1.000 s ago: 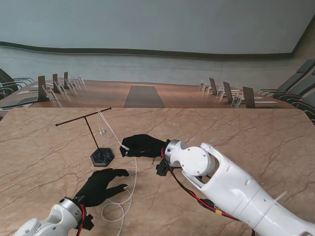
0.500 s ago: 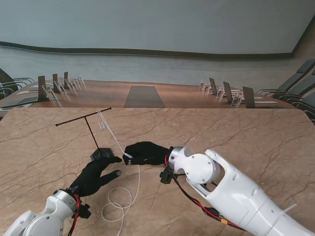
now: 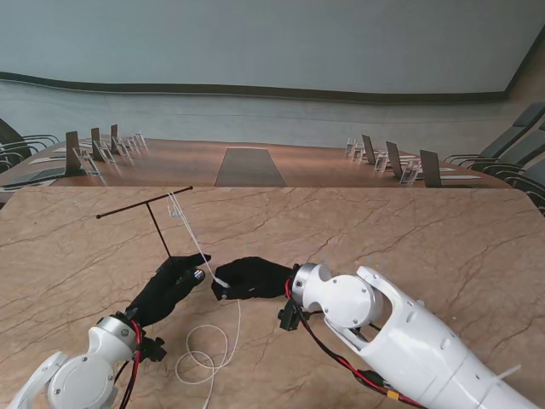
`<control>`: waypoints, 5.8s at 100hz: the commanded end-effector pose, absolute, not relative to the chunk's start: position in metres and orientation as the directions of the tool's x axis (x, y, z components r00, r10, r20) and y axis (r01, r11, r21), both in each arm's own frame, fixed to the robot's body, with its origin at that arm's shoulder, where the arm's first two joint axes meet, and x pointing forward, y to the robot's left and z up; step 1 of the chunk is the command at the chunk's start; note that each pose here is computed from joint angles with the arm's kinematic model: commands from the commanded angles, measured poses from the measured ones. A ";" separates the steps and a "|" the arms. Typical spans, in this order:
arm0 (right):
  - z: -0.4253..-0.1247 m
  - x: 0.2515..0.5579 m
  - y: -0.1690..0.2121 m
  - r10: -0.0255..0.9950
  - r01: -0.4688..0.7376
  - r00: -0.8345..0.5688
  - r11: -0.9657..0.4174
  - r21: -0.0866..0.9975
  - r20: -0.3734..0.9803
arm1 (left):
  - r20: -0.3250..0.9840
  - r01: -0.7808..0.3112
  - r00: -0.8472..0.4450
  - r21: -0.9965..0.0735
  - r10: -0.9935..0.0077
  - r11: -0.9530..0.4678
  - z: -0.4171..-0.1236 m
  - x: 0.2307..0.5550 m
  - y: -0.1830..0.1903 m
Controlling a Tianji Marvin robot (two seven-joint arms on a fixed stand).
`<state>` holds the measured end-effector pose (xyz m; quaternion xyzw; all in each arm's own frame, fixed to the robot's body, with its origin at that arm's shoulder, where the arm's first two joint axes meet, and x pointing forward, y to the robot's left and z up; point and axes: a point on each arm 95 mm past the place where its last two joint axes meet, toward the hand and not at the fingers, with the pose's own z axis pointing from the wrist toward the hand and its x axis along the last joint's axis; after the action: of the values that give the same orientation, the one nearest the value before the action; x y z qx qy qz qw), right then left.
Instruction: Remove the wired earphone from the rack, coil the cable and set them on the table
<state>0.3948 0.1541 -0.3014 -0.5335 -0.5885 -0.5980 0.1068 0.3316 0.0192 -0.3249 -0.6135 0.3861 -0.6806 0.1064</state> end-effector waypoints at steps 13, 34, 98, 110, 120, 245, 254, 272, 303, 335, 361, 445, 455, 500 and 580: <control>-0.307 0.384 0.158 0.499 0.771 -0.401 -0.268 0.577 0.768 | 0.761 -0.324 -0.238 -0.648 -0.603 -0.690 -0.323 0.337 0.017; -0.313 0.380 0.158 0.510 0.783 -0.392 -0.251 0.569 0.765 | 0.775 -0.318 -0.246 -0.632 -0.583 -0.707 -0.321 0.344 0.016; -0.311 0.368 0.158 0.501 0.799 -0.410 -0.205 0.565 0.762 | 0.814 -0.332 -0.275 -0.580 -0.512 -0.744 -0.315 0.366 0.002; -0.311 0.368 0.158 0.505 0.798 -0.410 -0.204 0.566 0.760 | 0.824 -0.332 -0.287 -0.563 -0.488 -0.757 -0.310 0.370 0.000; -0.311 0.369 0.158 0.507 0.798 -0.405 -0.210 0.564 0.761 | 0.829 -0.331 -0.304 -0.555 -0.470 -0.763 -0.305 0.372 -0.001; -0.298 0.392 0.180 0.480 0.816 -0.390 -0.215 0.536 0.786 | 0.769 -0.265 -0.438 -0.606 -0.466 -0.750 -0.256 0.387 0.014; -0.299 0.393 0.180 0.487 0.816 -0.392 -0.208 0.539 0.781 | 0.762 -0.265 -0.446 -0.613 -0.469 -0.744 -0.252 0.388 0.016; -0.299 0.393 0.179 0.494 0.821 -0.386 -0.202 0.535 0.779 | 0.748 -0.255 -0.468 -0.624 -0.470 -0.739 -0.245 0.390 0.017; -0.300 0.394 0.181 0.503 0.817 -0.402 -0.180 0.548 0.765 | 0.731 -0.246 -0.494 -0.637 -0.471 -0.731 -0.236 0.393 0.021; -0.302 0.396 0.190 0.487 0.824 -0.401 -0.179 0.538 0.776 | 0.710 -0.228 -0.519 -0.651 -0.475 -0.724 -0.228 0.396 0.025; -0.301 0.398 0.193 0.482 0.830 -0.394 -0.179 0.528 0.782 | 0.701 -0.217 -0.528 -0.657 -0.479 -0.722 -0.224 0.402 0.030; -0.298 0.404 0.202 0.485 0.838 -0.383 -0.175 0.517 0.786 | 0.681 -0.188 -0.552 -0.663 -0.480 -0.724 -0.215 0.420 0.041; -0.298 0.405 0.203 0.488 0.839 -0.380 -0.176 0.515 0.786 | 0.677 -0.184 -0.559 -0.665 -0.479 -0.724 -0.212 0.422 0.041; -0.296 0.409 0.197 0.501 0.833 -0.370 -0.194 0.518 0.783 | 0.652 -0.189 -0.596 -0.682 -0.469 -0.707 -0.198 0.422 0.033; -0.307 0.392 0.148 0.559 0.799 -0.320 -0.275 0.535 0.765 | 0.690 -0.343 -0.610 -0.673 -0.389 -0.656 -0.198 0.405 -0.036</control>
<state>0.3978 0.1554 -0.2988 -0.5660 -0.5919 -0.5627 0.1123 0.4078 -0.0256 -0.1994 -0.4401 0.4100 -0.7985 0.0275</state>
